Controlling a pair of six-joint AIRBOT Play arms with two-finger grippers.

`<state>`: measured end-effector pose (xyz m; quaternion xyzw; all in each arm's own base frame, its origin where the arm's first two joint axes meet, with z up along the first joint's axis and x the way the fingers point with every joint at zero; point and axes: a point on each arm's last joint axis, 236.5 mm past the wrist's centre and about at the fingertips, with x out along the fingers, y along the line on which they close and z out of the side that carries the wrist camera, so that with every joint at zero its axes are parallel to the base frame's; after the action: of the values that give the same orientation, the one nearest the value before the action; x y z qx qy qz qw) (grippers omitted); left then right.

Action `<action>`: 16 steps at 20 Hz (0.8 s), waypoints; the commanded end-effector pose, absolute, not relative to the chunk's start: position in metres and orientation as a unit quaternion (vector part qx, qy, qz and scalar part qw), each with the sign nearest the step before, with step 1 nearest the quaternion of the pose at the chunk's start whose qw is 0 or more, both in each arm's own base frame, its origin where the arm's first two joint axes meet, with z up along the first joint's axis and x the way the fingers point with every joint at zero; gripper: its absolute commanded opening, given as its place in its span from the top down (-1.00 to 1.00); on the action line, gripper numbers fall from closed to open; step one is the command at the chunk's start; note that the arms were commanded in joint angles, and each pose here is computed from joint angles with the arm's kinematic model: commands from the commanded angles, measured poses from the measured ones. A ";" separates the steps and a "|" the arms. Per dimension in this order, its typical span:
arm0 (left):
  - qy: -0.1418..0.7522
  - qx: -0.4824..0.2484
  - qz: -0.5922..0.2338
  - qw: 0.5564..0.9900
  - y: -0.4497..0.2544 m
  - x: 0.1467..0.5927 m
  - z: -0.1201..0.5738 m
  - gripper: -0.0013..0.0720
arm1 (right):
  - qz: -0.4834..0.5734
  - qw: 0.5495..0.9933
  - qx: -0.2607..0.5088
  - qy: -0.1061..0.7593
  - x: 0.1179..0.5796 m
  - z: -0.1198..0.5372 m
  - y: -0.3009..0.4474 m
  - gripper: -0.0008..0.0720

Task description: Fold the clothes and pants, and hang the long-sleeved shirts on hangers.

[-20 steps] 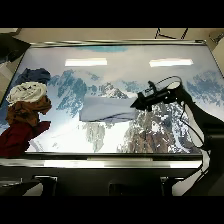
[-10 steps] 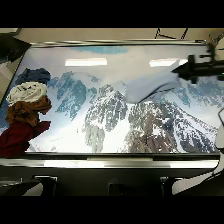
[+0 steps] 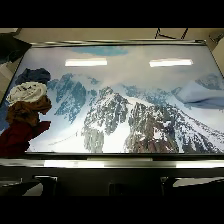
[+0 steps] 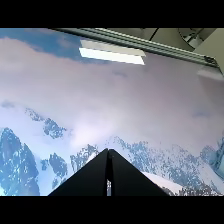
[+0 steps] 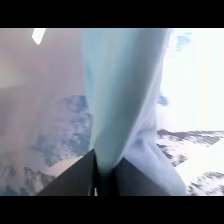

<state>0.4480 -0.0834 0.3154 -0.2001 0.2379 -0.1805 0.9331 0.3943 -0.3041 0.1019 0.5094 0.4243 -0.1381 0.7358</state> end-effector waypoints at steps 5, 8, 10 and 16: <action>0.242 -0.202 -0.180 0.932 -0.083 0.450 0.312 0.91 | -0.351 0.584 0.479 0.554 0.230 0.003 -0.337 0.85; 0.246 -0.203 -0.179 0.931 -0.083 0.453 0.308 0.91 | -0.393 0.559 0.465 0.563 0.193 -0.024 -0.314 0.85; 0.246 -0.203 -0.179 0.931 -0.083 0.453 0.308 0.91 | -0.401 0.545 0.456 0.578 0.173 -0.040 -0.297 0.85; 0.258 -0.201 -0.183 0.927 -0.086 0.449 0.303 0.91 | -0.419 0.519 0.425 0.612 0.135 -0.062 -0.276 0.85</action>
<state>0.4508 -0.0844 0.3055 -0.2018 0.2528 -0.1809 0.9288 0.1564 -0.2805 -0.0525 0.4490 0.5972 -0.4027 0.5287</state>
